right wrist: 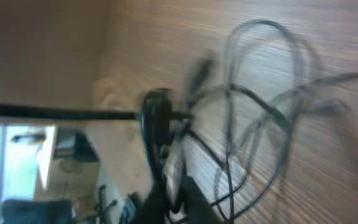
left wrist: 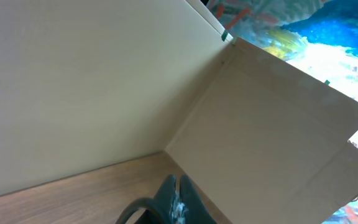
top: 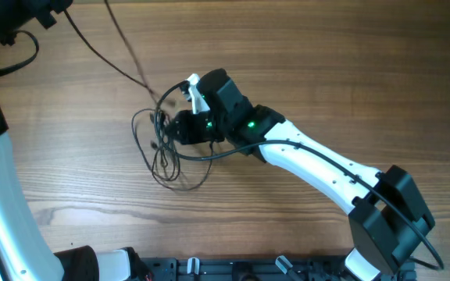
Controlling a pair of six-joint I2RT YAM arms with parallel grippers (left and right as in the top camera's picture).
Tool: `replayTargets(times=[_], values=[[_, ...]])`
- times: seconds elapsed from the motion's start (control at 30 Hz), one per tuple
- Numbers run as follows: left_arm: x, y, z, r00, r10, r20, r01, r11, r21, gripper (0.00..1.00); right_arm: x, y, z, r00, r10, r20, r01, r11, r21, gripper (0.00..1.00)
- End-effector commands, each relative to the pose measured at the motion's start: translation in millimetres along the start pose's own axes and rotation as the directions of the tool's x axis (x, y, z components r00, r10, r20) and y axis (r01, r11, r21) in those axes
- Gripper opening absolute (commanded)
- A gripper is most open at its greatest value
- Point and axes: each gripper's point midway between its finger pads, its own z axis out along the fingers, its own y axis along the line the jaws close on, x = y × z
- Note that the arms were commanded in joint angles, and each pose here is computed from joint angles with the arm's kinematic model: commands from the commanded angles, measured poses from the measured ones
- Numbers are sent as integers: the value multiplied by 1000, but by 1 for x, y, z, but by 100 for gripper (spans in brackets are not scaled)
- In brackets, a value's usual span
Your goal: Untangle cables
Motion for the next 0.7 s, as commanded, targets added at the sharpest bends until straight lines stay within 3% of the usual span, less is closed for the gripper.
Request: replayTargets(times=[0.0,0.1,0.4,0.53,0.67], values=[[-9,-9,-5,998,62,31,-62,998,1,4,-19,-62,-6,981,137,137,-167,957,239,4],[-23,-9,-18,995,55,77,-54,998,-24,4,-22,-111,-23,966,180,187,-240,894,378,4],[-59,-26,-76,962,164,220,-129,978,-164,4,-6,-230,-47,931,334,146,-358,761,542,4],[-58,-25,-81,963,151,223,-112,977,-182,4,-7,-232,-46,955,291,46,-277,833,479,4],[-33,1,-78,987,37,159,-1,976,-217,4,-14,-192,-44,987,143,-71,-119,956,269,4]])
